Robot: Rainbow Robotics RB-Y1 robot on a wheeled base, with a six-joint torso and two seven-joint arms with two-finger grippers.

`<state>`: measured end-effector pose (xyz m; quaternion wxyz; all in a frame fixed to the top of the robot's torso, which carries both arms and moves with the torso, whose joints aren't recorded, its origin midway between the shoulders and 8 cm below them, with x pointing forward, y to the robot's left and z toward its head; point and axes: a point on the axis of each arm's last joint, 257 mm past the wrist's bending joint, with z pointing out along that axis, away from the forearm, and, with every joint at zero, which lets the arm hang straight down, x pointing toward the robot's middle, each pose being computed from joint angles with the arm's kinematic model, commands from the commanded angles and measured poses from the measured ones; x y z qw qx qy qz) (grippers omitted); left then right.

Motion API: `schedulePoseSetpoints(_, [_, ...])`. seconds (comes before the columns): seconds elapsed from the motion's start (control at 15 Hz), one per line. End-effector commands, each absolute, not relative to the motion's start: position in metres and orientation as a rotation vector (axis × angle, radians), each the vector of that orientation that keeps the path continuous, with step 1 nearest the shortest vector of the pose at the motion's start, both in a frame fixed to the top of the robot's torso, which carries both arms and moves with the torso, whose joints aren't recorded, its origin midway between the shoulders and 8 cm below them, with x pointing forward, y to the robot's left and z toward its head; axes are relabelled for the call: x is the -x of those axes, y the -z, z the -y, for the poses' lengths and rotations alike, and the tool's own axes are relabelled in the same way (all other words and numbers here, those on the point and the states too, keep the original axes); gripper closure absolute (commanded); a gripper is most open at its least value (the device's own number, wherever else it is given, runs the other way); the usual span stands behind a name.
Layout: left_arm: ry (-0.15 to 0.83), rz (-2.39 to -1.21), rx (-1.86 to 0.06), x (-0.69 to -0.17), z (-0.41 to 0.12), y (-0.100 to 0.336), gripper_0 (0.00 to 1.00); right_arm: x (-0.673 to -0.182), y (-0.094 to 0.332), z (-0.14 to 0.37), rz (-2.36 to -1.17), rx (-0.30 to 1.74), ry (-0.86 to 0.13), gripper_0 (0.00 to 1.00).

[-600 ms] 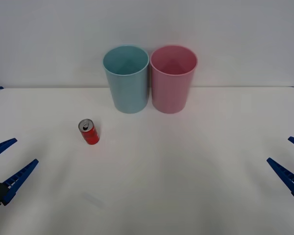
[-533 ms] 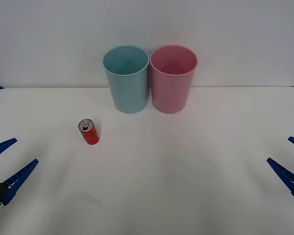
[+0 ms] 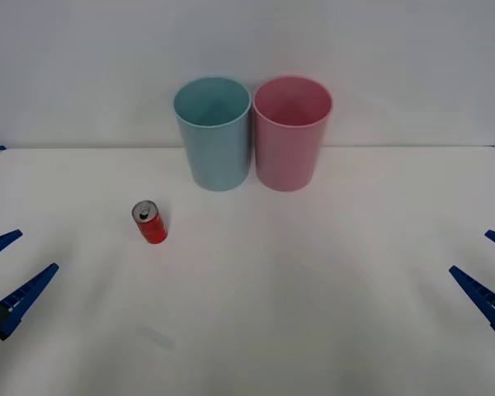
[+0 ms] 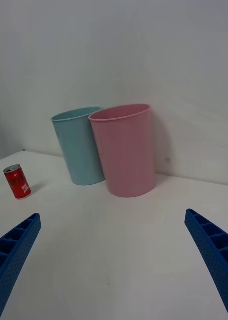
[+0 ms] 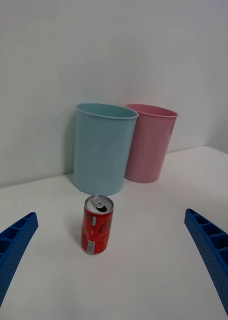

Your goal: Grasp the object on the table and drop it into the matching bin: aluminum can to the light blue bin, PET bottle to the pink bin.

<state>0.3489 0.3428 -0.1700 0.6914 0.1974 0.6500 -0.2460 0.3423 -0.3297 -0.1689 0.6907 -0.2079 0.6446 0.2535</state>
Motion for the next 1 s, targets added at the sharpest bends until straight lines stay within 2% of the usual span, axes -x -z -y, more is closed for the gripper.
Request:
schedulePoseSetpoints(0.07, [0.524, -1.495, -0.434, -0.351, -0.348, 0.188, 0.0, -0.342, 0.169, 0.33, -1.441, 0.465, -0.567, 0.0])
schedulePoseSetpoints(0.67, [0.452, -1.618, -0.376, -0.357, -0.338, 0.245, 0.0, -0.342, 0.169, 0.33, -1.441, 0.465, -0.567, 0.0])
schedulePoseSetpoints(1.0, [0.337, -1.649, -0.39, -0.369, -0.328, 0.273, 0.0, -0.342, 0.169, 0.33, -1.441, 0.465, -0.567, 0.0])
